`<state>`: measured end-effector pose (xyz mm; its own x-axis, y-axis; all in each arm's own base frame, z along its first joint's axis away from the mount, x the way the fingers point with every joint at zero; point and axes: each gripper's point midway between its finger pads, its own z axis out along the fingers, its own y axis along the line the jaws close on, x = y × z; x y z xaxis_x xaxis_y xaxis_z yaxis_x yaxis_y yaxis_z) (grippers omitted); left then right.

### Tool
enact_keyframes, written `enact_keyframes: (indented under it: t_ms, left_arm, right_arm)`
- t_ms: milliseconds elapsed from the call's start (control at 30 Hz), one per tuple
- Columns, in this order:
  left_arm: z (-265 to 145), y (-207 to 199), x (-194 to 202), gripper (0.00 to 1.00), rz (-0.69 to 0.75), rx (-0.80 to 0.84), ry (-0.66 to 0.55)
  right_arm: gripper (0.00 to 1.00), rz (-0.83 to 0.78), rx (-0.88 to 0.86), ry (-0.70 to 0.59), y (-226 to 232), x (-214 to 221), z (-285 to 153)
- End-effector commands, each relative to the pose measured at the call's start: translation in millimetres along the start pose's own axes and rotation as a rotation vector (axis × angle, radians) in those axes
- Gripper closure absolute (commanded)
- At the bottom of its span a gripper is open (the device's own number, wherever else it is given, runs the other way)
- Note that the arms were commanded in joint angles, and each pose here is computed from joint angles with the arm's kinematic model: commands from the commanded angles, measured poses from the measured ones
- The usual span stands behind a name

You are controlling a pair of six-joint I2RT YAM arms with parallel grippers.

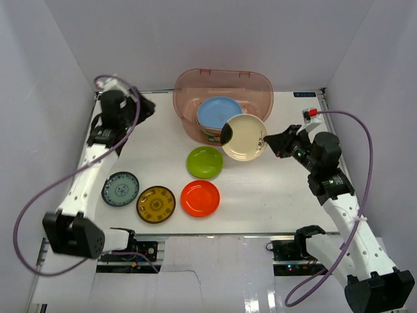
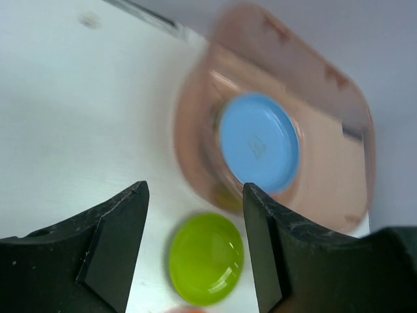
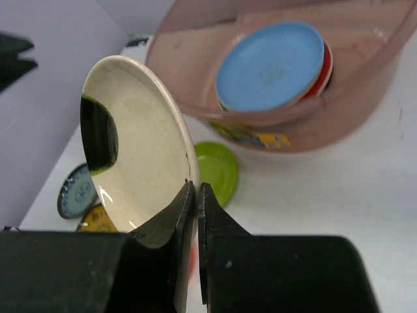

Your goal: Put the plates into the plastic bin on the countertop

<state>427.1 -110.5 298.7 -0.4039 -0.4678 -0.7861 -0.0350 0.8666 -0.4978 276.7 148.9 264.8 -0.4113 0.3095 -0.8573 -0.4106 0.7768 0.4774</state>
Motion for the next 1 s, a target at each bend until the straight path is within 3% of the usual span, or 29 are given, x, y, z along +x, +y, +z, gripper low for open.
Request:
enact_keyframes:
  t_ms: [0,33,100,133,167,200,267,300,467,500,633,733,967]
  left_arm:
    - [-25.4,95.7,36.7,0.30,-0.164,-0.211,0.003]
    - [-43.1,112.5,29.0,0.29,-0.187,-0.245,-0.042]
    - [-58.7,147.2,49.8,0.29,-0.198,-0.362,-0.017]
    - [-67.7,152.3,50.5,0.28,-0.194,-0.386,-0.033]
    - [-72.5,161.3,54.4,0.27,-0.184,-0.427,-0.038]
    - [-77.1,171.5,66.5,0.25,-0.173,-0.468,-0.008]
    - [-84.5,188.7,80.4,0.24,-0.166,-0.551,0.021]
    - [-86.7,196.3,85.6,0.24,-0.164,-0.583,0.031]
    - [-95.6,239.3,126.8,0.23,-0.232,-0.746,0.106]
    - [-98.4,248.9,126.9,0.23,-0.267,-0.768,0.095]
    - [-108.3,274.9,134.9,0.23,-0.399,-0.801,0.077]
    - [-126.0,293.8,141.2,0.23,-0.534,-0.838,0.047]
    - [-164.6,308.3,172.9,0.22,-0.667,-1.046,0.120]
  right_arm:
    - [0.92,-0.017,-0.035,-0.124,14.9,-53.3,19.5]
    - [0.92,-0.024,-0.035,-0.154,13.9,-72.3,39.2]
    - [0.92,-0.032,-0.001,-0.163,6.0,-90.3,64.3]
    - [0.92,-0.038,0.040,-0.111,-12.6,-81.7,93.6]
    - [0.92,-0.052,0.030,-0.142,-6.8,-105.6,105.4]
    - [0.92,-0.046,0.060,-0.082,-25.6,-91.4,135.2]
    - [0.92,-0.056,0.051,-0.096,-24.9,-111.7,160.0]
    - [0.92,-0.041,0.072,-0.043,-41.6,-95.0,184.7]
    - [0.88,-0.046,0.062,0.003,-51.8,-106.4,234.7]
    - [0.85,-0.039,0.064,0.036,-59.8,-95.2,247.0]
    - [0.44,-0.036,0.036,0.087,-57.4,-89.2,254.9]
    - [0.20,-0.045,0.001,0.092,-49.9,-88.5,250.0]
    - [0.16,-0.060,-0.188,0.093,3.2,-83.2,215.9]
